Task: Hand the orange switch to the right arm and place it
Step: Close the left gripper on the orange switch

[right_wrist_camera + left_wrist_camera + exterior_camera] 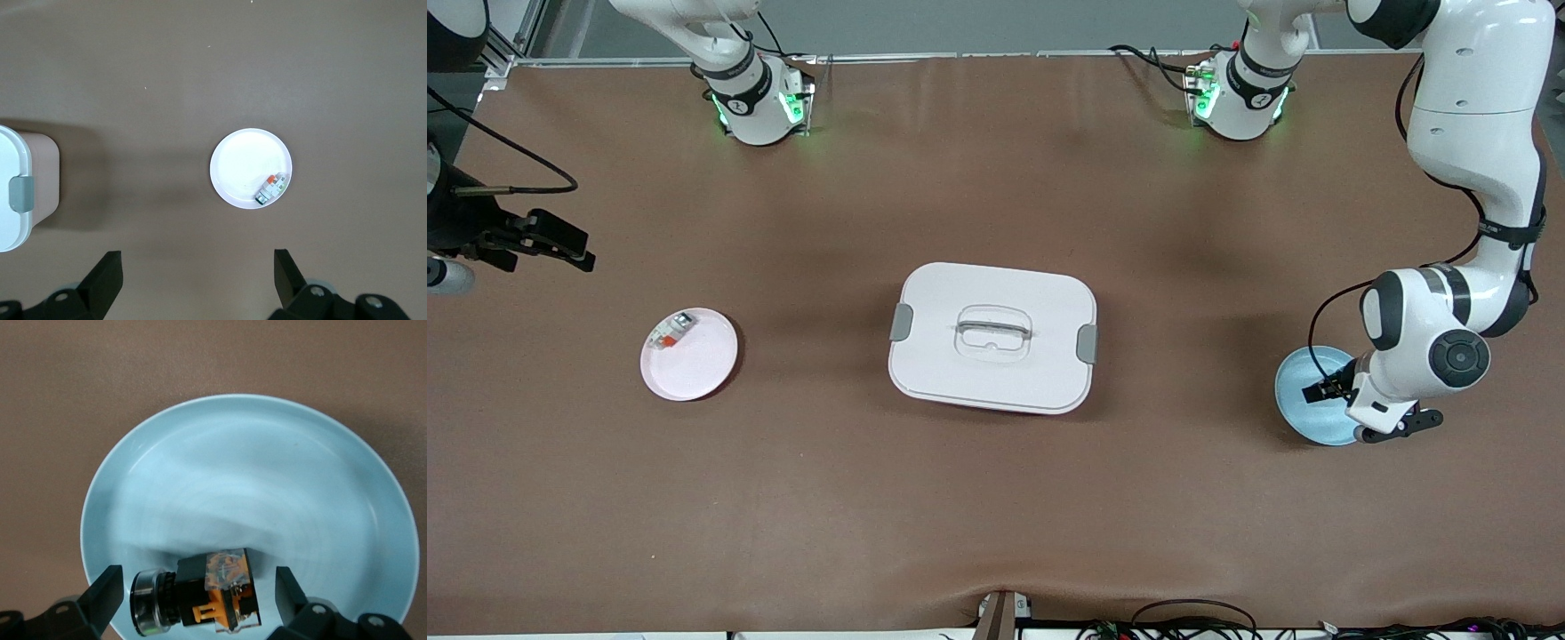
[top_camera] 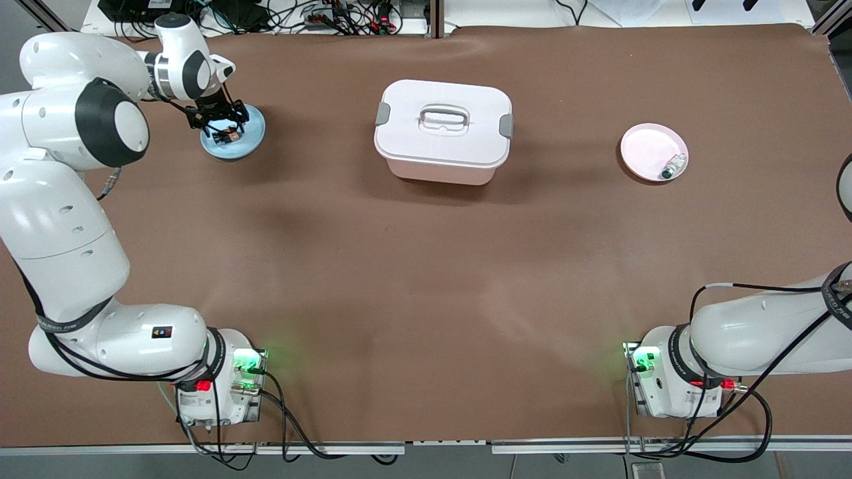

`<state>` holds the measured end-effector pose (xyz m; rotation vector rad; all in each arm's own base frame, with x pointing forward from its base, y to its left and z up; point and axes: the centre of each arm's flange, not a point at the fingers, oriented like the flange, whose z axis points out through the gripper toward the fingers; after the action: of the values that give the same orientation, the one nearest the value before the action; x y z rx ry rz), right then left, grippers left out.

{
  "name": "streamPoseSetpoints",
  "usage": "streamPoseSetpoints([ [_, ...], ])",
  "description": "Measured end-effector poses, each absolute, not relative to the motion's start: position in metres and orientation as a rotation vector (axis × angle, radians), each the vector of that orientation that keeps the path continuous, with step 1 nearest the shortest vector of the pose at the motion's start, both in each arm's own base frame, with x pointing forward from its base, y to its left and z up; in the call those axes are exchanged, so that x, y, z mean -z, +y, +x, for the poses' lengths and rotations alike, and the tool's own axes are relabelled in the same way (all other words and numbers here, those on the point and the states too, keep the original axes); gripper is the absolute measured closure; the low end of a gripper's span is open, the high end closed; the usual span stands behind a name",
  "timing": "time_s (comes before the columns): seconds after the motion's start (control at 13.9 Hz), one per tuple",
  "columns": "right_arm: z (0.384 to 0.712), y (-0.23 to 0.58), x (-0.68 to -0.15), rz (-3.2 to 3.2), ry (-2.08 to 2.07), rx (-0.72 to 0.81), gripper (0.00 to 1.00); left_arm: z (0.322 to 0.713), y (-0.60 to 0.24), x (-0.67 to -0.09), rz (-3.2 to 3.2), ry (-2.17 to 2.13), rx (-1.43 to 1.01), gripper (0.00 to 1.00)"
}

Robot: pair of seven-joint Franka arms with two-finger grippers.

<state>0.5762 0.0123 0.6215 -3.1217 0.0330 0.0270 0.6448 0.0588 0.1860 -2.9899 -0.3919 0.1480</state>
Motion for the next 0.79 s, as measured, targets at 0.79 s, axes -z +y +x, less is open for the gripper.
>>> streamPoseSetpoints([
  [0.79,0.5762,0.0127,-0.6215,-3.122,0.032,-0.027,0.00,0.6425,0.0584,-0.1833,-2.976,-0.468,-0.153,0.00],
])
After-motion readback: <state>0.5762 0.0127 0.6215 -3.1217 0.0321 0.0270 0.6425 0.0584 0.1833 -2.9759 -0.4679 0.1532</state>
